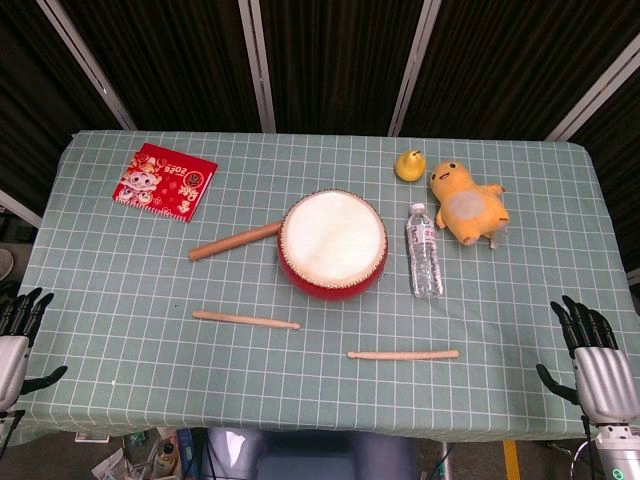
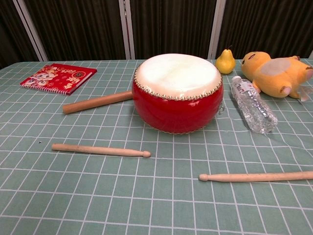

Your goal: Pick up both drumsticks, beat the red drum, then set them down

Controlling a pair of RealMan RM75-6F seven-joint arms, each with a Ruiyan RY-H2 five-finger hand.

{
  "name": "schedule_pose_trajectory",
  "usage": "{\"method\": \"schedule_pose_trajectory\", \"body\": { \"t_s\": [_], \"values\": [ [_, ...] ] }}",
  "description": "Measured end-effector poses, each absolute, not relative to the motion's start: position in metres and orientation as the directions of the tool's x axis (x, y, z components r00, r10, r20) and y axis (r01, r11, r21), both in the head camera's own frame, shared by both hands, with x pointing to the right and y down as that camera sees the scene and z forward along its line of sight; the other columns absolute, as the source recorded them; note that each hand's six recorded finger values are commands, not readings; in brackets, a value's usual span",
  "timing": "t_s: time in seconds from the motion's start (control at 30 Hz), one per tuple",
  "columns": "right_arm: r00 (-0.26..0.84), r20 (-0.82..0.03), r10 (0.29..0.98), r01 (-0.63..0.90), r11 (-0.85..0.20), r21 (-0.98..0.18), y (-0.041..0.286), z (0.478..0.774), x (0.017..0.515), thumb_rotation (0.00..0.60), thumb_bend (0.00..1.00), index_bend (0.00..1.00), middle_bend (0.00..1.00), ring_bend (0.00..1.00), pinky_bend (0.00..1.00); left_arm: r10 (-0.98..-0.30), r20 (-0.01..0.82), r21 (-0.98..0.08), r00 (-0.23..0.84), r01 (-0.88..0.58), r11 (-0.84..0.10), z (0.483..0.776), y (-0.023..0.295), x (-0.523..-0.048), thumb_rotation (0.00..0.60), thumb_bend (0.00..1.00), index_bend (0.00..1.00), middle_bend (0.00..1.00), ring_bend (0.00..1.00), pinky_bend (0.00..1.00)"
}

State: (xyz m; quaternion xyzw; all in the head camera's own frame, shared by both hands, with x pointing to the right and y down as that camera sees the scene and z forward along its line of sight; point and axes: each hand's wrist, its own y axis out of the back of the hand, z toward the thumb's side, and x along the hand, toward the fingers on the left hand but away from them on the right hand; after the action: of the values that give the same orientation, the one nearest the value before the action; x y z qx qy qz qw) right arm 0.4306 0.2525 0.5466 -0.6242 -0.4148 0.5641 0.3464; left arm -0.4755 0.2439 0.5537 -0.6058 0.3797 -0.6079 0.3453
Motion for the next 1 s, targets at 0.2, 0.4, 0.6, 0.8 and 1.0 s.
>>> {"method": "schedule_pose_trajectory", "body": {
  "t_s": [0.2, 0.4, 0.6, 0.8, 1.0],
  "values": [
    [0.019, -0.418, 0.908, 0.128, -0.416, -0.900, 0.253, 0.546, 0.431, 0.600, 0.30, 0.00, 0.00, 0.00, 0.07, -0.879, 0.476, -0.879, -0.027, -0.040, -0.475, 0.554, 0.244, -0.476, 0.600, 0.01, 0.00, 0.00, 0.00, 0.00],
    [0.017, -0.420, 0.907, 0.129, -0.418, -0.899, 0.252, 0.547, 0.431, 0.600, 0.30, 0.00, 0.00, 0.00, 0.07, -0.874, 0.485, -0.874, -0.025, -0.046, -0.484, 0.555, 0.245, -0.474, 0.600, 0.01, 0.00, 0.03, 0.02, 0.07],
    [0.017, -0.421, 0.907, 0.133, -0.419, -0.898, 0.252, 0.547, 0.430, 0.600, 0.30, 0.00, 0.00, 0.00, 0.07, -0.867, 0.499, -0.866, -0.008, -0.057, -0.498, 0.560, 0.236, -0.465, 0.600, 0.12, 0.15, 0.63, 0.60, 0.73],
    [0.019, -0.424, 0.906, 0.142, -0.422, -0.895, 0.253, 0.547, 0.430, 0.600, 0.30, 0.00, 0.00, 0.00, 0.07, -0.839, 0.545, -0.835, 0.004, -0.083, -0.543, 0.583, 0.210, -0.445, 0.600, 0.23, 0.35, 0.99, 0.98, 1.00],
    [0.021, -0.428, 0.904, 0.145, -0.426, -0.893, 0.253, 0.547, 0.430, 0.600, 0.30, 0.00, 0.00, 0.00, 0.07, -0.804, 0.594, -0.800, 0.009, -0.104, -0.592, 0.615, 0.182, -0.410, 0.600, 0.25, 0.49, 1.00, 1.00, 1.00]
  ]
}}
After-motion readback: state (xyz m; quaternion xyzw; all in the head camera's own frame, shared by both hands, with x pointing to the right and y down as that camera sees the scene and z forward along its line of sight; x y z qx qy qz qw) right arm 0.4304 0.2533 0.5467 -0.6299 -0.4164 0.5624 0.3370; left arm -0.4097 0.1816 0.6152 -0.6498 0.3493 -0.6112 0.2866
